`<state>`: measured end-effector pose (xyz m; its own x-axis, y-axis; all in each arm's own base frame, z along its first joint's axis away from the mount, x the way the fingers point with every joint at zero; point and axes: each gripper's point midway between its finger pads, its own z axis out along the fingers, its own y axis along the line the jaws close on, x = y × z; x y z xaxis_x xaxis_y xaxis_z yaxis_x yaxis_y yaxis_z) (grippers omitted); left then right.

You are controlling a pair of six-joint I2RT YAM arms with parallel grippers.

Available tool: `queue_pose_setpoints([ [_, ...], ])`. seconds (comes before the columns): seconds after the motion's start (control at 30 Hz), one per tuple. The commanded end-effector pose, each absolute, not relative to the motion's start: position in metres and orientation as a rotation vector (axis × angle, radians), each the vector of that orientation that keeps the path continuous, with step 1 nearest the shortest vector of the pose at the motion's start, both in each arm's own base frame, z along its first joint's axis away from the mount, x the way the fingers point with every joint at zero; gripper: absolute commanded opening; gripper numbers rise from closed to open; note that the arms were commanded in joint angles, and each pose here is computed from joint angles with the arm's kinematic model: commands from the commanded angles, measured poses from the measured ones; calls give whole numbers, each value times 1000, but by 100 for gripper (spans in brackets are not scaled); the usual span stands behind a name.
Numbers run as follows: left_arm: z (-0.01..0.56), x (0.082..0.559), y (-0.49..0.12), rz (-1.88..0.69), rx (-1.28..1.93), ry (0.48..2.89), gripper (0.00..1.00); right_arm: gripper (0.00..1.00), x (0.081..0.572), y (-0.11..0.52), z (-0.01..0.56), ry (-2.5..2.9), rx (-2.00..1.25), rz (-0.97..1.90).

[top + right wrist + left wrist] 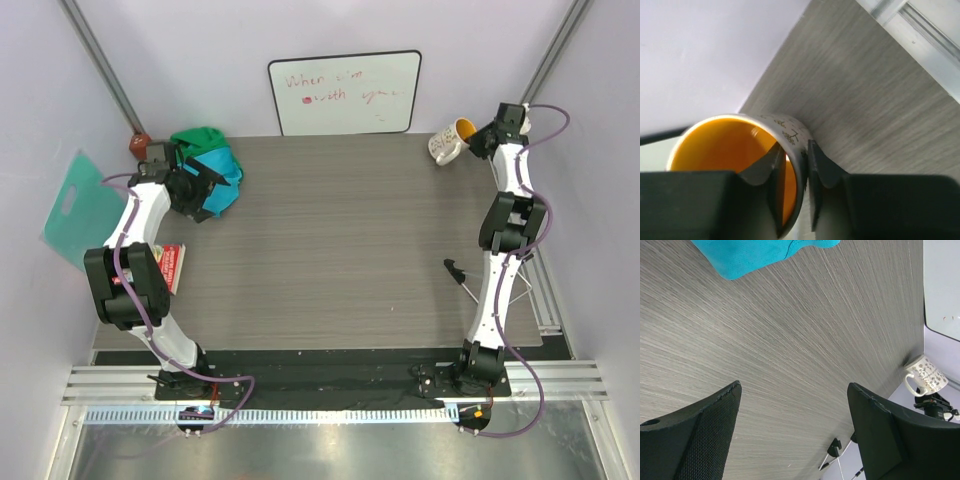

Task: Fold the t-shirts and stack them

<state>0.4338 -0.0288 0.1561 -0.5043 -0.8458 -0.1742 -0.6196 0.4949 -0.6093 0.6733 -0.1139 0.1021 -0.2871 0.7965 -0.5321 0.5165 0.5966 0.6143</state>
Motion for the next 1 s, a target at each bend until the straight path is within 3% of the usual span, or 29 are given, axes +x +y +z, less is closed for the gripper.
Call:
queue_pose_setpoints([
  [0.0,165,433,-29,-664,-1188,2267,86,15,677,-96,120,1960,994,491],
  [0.07,163,432,-30,-666,-1194,2270,86,3,678,-95,120,1958,995,502],
  [0.1,163,433,-30,-668,-1192,2268,86,1,678,-93,120,1959,994,504],
  [0.4,158,435,-33,-677,-1191,2278,86,1,678,-47,124,2019,885,579],
  [0.77,149,443,-60,-738,-1173,2309,86,1,680,124,149,2073,624,821],
  [0.97,149,442,-68,-755,-1121,2339,86,1,671,163,155,2093,561,867],
])
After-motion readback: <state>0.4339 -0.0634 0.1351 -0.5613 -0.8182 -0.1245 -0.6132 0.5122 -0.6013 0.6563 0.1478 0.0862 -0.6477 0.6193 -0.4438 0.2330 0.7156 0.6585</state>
